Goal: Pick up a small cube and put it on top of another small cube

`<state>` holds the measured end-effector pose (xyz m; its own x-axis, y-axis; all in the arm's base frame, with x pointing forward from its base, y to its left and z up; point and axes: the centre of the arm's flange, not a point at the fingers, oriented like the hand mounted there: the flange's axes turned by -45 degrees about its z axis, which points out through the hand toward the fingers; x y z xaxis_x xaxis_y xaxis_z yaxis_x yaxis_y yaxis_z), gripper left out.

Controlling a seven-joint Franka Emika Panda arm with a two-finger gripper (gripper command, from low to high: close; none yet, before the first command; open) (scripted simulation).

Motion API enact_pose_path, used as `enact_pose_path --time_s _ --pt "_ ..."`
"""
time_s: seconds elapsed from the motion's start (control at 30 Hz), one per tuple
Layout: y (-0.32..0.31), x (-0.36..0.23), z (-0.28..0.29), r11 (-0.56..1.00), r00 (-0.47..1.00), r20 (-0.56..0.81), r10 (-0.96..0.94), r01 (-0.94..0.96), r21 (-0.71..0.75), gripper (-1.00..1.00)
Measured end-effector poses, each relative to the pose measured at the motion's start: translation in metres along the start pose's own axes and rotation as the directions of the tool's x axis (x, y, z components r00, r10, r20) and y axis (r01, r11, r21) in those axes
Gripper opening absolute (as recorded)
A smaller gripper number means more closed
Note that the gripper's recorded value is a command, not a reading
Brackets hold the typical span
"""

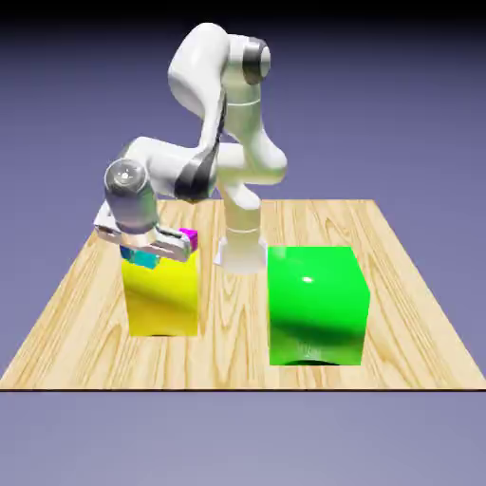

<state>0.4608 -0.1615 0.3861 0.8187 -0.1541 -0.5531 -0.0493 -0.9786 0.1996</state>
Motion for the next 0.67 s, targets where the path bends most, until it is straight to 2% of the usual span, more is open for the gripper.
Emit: enact_pose_path --time_s 0.07,0.17,0.23,0.4,0.43,0.5,0.67 --pt "-0.02 -0.027 -0.01 0.996 0.996 0.023 -0.085 0.086 -0.021 -1.0" --pt "-0.009 -0.071 0.01 0.981 0.983 0.094 -0.16 0.149 0.121 -1.0" --pt "-0.009 -0.074 0.012 0.978 0.981 0.098 -0.168 0.153 0.139 -1.0" --pt "-0.018 -0.068 0.075 0.978 0.981 0.098 -0.168 0.153 0.138 -1.0" --pt "-0.019 -0.068 0.078 0.978 0.981 0.098 -0.168 0.153 0.138 1.0" --pt "-0.019 -0.068 0.078 0.979 0.981 0.098 -0.168 0.154 0.136 1.0" --pt "-0.009 -0.073 0.015 0.979 0.981 0.098 -0.167 0.153 0.137 1.0"
